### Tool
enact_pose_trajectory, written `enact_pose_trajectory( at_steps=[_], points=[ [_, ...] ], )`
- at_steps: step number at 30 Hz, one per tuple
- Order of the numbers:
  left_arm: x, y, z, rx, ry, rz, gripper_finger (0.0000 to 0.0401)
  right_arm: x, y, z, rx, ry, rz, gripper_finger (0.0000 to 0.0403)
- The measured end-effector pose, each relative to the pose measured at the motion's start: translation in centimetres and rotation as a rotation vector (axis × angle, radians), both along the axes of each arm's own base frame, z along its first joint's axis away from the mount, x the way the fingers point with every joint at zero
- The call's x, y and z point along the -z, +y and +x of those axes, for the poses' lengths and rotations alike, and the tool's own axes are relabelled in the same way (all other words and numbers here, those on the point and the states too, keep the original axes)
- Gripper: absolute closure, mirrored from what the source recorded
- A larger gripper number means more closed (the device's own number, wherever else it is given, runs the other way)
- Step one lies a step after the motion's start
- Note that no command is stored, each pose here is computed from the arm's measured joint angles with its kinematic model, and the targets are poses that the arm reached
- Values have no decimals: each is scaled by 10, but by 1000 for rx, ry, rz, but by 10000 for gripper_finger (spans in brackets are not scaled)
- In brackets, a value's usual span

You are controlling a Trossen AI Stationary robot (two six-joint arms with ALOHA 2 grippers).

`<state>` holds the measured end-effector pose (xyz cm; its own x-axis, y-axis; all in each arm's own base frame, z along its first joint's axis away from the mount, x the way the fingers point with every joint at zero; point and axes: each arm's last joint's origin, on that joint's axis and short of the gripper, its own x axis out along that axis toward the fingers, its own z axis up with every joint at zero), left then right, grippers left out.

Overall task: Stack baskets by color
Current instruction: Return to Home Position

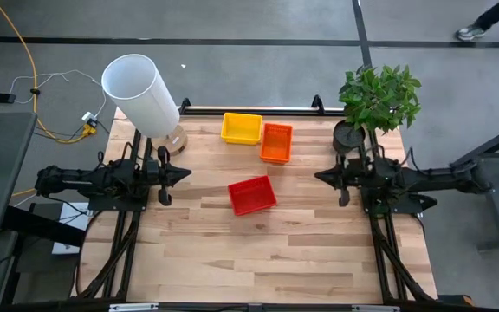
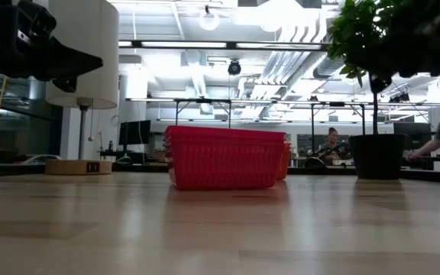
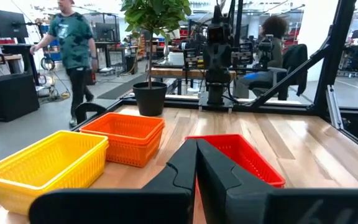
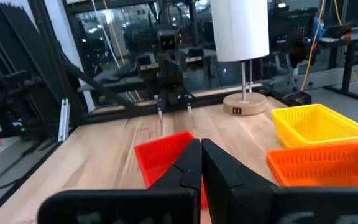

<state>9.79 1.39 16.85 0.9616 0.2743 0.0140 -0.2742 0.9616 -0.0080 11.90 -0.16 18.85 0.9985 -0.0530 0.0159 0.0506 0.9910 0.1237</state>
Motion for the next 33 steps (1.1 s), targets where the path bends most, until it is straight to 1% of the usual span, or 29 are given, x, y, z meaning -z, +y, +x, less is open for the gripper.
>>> enact_pose_trajectory(
  at_steps=[2,6,10,13,15,19,21,26,33],
  points=[
    [0,0,0,0,0,-1,401,4,0,-5,-1,-6,0,403],
    [0,0,0,0,0,-1,401,8,0,-14,3,29,-1,403],
    [0,0,0,0,0,-1,401,12,0,-19,12,44,-21,403],
    [0,0,0,0,0,0,401,22,0,-20,13,17,-37,403],
    [0,0,0,-1,-1,-1,401,21,0,-20,-3,12,-62,403],
    [-1,0,0,1,-7,-1,401,21,0,-20,23,16,-172,403],
    [-1,0,0,1,-5,-1,401,22,-1,-20,25,25,-183,403],
    [-1,0,0,0,-5,-1,401,22,-1,-20,22,28,-177,403],
    [-1,0,0,0,-4,-1,401,22,0,-20,20,23,-91,403]
  ],
)
